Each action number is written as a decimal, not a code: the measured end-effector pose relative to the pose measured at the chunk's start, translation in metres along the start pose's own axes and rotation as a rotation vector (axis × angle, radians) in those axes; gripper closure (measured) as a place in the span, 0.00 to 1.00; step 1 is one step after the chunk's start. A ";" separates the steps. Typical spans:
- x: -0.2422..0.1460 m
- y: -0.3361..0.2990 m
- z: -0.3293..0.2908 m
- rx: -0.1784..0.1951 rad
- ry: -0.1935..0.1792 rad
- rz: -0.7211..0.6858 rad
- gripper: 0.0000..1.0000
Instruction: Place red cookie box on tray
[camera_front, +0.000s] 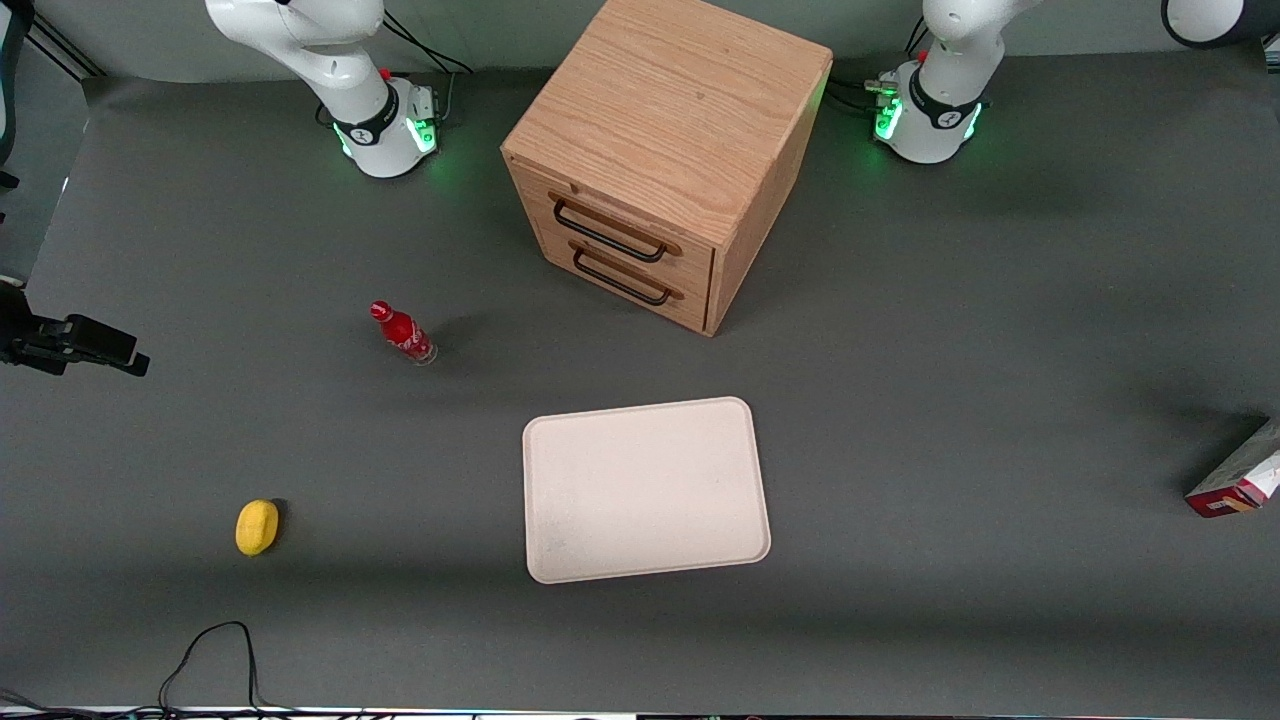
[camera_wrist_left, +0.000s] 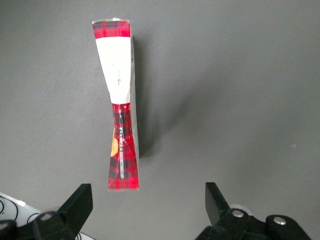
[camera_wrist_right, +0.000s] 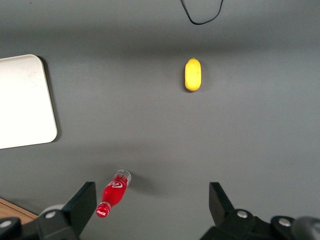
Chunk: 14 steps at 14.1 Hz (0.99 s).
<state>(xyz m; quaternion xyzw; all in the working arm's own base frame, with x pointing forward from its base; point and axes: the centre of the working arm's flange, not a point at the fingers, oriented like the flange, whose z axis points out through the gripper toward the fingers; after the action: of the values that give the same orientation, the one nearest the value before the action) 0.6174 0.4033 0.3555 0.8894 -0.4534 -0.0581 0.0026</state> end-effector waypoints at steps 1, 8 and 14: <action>0.002 -0.004 0.016 0.006 0.000 0.003 0.00; 0.021 -0.011 0.049 0.019 0.029 0.023 0.00; 0.027 -0.015 0.085 0.018 0.037 0.024 0.02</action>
<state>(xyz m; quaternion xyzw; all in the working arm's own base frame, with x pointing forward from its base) 0.6364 0.3949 0.2674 0.8848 -0.4643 -0.0376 0.0038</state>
